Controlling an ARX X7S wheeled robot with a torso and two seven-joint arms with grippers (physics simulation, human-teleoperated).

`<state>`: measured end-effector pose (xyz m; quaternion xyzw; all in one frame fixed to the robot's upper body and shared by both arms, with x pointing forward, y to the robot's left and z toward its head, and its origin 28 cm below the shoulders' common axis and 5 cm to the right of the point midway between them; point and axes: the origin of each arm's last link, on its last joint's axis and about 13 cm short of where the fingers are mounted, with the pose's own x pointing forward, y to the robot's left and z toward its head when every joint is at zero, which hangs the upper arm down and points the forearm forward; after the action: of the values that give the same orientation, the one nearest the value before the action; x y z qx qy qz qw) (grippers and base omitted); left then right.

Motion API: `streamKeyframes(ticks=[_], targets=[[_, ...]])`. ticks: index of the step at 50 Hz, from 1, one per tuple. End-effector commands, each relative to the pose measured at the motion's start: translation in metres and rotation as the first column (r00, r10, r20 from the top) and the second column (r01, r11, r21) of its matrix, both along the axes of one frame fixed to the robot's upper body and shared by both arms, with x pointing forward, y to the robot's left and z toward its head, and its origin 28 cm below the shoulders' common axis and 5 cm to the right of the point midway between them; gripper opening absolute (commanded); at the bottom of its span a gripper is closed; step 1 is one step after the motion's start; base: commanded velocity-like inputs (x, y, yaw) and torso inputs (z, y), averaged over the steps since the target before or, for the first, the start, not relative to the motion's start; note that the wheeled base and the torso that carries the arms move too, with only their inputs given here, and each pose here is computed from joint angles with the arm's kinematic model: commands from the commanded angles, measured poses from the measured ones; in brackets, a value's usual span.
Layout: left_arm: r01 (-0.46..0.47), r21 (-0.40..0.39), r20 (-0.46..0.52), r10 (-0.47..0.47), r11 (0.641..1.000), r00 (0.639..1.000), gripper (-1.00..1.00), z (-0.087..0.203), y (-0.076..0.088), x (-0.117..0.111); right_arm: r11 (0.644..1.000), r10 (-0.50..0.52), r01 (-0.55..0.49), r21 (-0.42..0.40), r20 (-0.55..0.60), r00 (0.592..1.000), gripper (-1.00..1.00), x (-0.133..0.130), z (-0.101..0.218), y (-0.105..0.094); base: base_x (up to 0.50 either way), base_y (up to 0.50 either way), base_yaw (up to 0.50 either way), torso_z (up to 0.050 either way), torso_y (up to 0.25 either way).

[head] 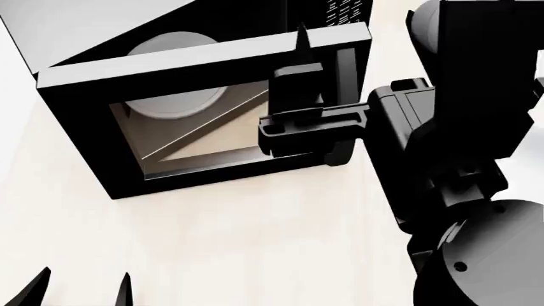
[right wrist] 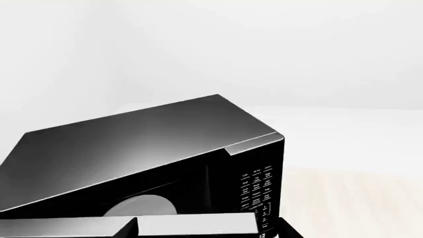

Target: Open the microwave.

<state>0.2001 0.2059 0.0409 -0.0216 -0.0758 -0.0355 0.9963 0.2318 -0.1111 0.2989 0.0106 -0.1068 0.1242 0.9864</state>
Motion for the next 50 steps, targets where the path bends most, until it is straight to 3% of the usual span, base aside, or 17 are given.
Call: streamKeyframes(ticks=[1, 9, 13, 15, 22, 27, 50], targets=[[-0.001, -0.046, -0.066, -0.002, 0.999, 0.998, 1.0, -0.009, -0.002, -0.004, 0.998, 0.025, -0.023, -0.062, 0.037, 0.999, 1.0, -0.006, 0.04, 0.0, 0.0, 0.0, 0.0, 0.0, 0.0], [0.002, -0.049, -0.064, -0.005, 0.999, 0.998, 1.0, -0.009, -0.002, -0.004, 0.991, 0.017, -0.013, -0.131, 0.031, 0.999, 1.0, 0.006, 0.069, 0.008, 0.0, 0.0, 0.0, -0.001, -0.001], [0.003, -0.05, -0.064, -0.006, 0.999, 0.998, 1.0, -0.009, -0.002, -0.004, 0.99, -0.001, -0.004, -0.142, -0.039, 0.999, 1.0, 0.023, 0.079, 0.012, 0.0, 0.0, 0.0, 0.0, -0.003], [0.004, -0.05, -0.063, -0.007, 0.999, 0.998, 1.0, -0.009, -0.002, -0.004, 0.982, -0.032, 0.024, -0.189, -0.037, 0.999, 1.0, 0.03, 0.082, 0.013, 0.0, 0.0, 0.0, 0.0, 0.0], [0.006, -0.052, -0.063, -0.01, 0.999, 0.998, 1.0, -0.009, -0.002, -0.004, 0.981, -0.025, 0.003, -0.194, -0.111, 0.994, 1.0, 0.048, 0.098, 0.016, 0.0, 0.0, 0.0, -0.001, -0.001], [0.012, -0.055, -0.064, -0.016, 0.998, 0.998, 1.0, -0.008, -0.003, -0.005, 0.967, -0.036, -0.003, -0.255, -0.146, 0.989, 1.0, 0.059, 0.108, 0.021, 0.0, 0.0, 0.0, 0.0, 0.0], [0.014, -0.057, -0.065, -0.017, 0.998, 0.998, 1.0, -0.009, -0.002, -0.003, 0.953, -0.092, 0.009, -0.304, -0.261, 0.961, 1.0, 0.109, 0.125, 0.026, 0.0, 0.0, 0.0, -0.001, -0.001]])
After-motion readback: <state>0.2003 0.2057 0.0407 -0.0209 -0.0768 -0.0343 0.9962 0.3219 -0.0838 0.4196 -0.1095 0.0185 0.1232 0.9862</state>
